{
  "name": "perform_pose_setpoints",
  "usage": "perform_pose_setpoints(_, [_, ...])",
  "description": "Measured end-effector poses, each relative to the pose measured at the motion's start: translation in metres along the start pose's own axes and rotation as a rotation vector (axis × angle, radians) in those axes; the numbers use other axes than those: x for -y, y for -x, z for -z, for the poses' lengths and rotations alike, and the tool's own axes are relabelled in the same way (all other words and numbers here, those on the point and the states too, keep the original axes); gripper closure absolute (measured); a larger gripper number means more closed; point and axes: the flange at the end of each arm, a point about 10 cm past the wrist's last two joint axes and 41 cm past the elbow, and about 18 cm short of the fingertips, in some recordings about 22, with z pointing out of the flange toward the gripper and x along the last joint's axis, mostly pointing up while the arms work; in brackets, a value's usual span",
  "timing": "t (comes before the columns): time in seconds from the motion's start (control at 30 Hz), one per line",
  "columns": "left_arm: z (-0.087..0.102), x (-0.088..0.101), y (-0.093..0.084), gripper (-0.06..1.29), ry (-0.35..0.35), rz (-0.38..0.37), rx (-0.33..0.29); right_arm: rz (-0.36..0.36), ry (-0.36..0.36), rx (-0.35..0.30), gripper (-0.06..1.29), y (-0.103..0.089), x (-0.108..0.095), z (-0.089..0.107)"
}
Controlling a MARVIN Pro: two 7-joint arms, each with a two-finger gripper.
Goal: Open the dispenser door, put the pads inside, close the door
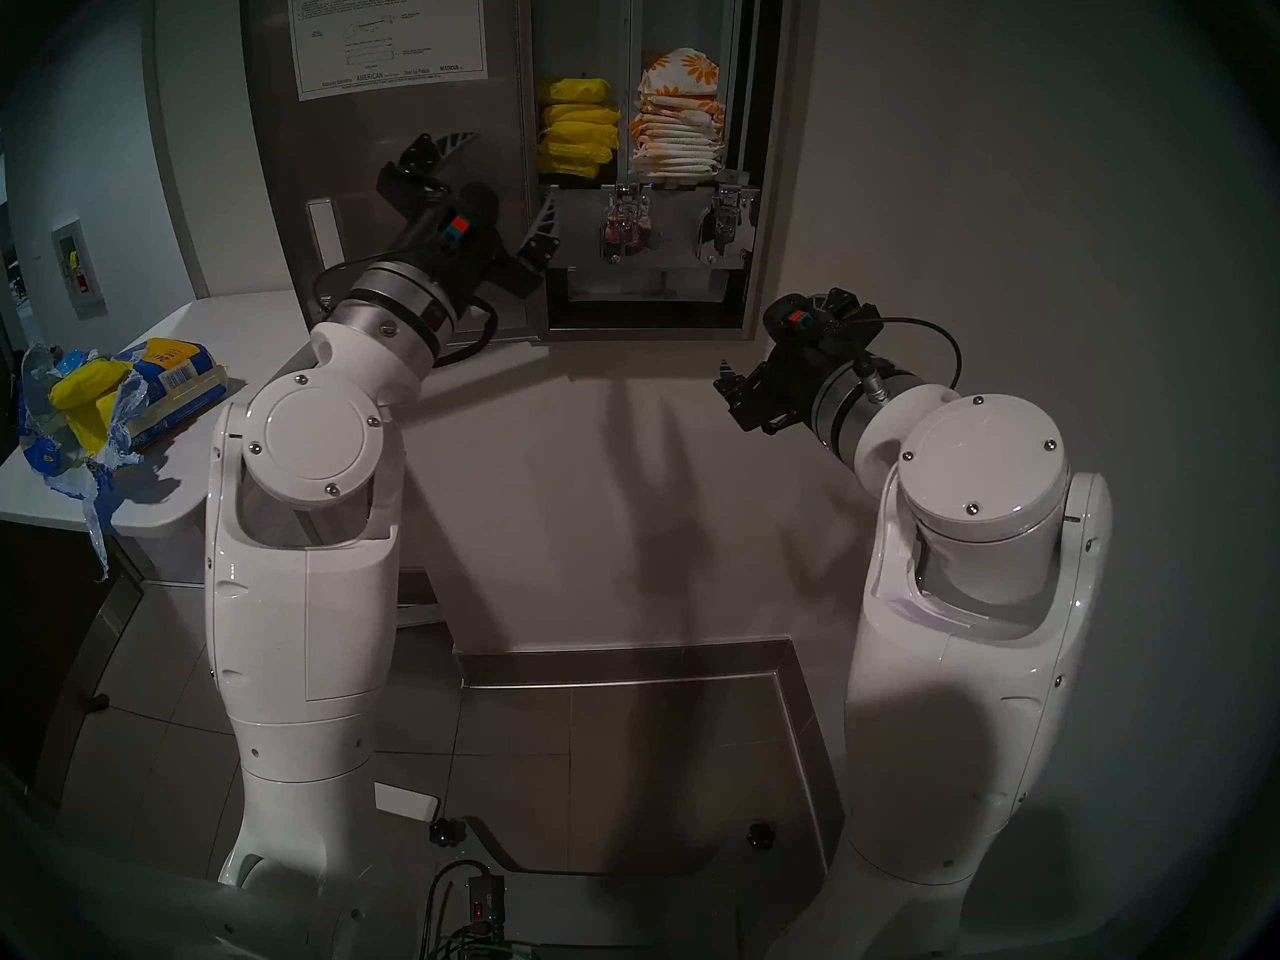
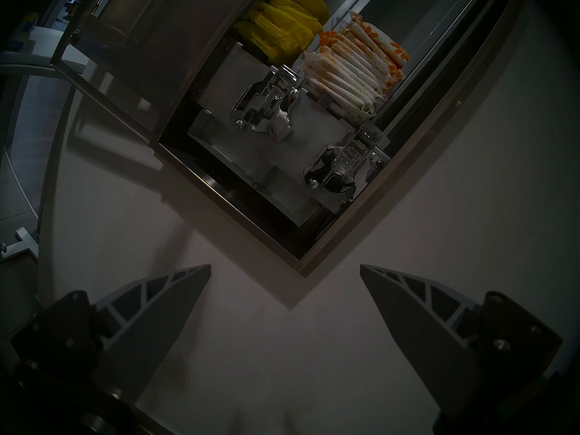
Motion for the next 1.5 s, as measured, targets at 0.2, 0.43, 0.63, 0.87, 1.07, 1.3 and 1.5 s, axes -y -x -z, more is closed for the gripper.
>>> perform_pose_setpoints(0.2, [0.007,0.024,0.011,0.0,-0.063,-0.029,0.025,0.0,0.0,0.0,-0.01,0.0,0.0,0.0])
perform_pose_setpoints(0.43, [0.012,0.047,0.018,0.0,-0.11,-0.066,0.034,0.0,0.0,0.0,-0.01,0.0,0.0,0.0])
perform_pose_setpoints(0.63, [0.015,0.073,0.023,0.0,-0.154,-0.097,0.04,0.0,0.0,0.0,-0.01,0.0,0.0,0.0])
perform_pose_setpoints(0.87, [0.019,0.103,0.023,0.0,-0.17,-0.103,0.057,0.0,0.0,0.0,-0.01,0.0,0.0,0.0])
perform_pose_setpoints(1.07, [0.025,0.135,0.022,0.0,-0.197,-0.118,0.077,0.0,0.0,0.0,-0.01,0.0,0.0,0.0])
perform_pose_setpoints(1.3, [0.034,0.165,0.018,0.0,-0.226,-0.135,0.091,0.0,0.0,0.001,-0.01,0.0,0.0,0.0])
perform_pose_setpoints(1.5, [0.041,0.183,0.015,0.0,-0.241,-0.138,0.097,0.0,-0.001,0.003,-0.01,0.001,0.0,0.0])
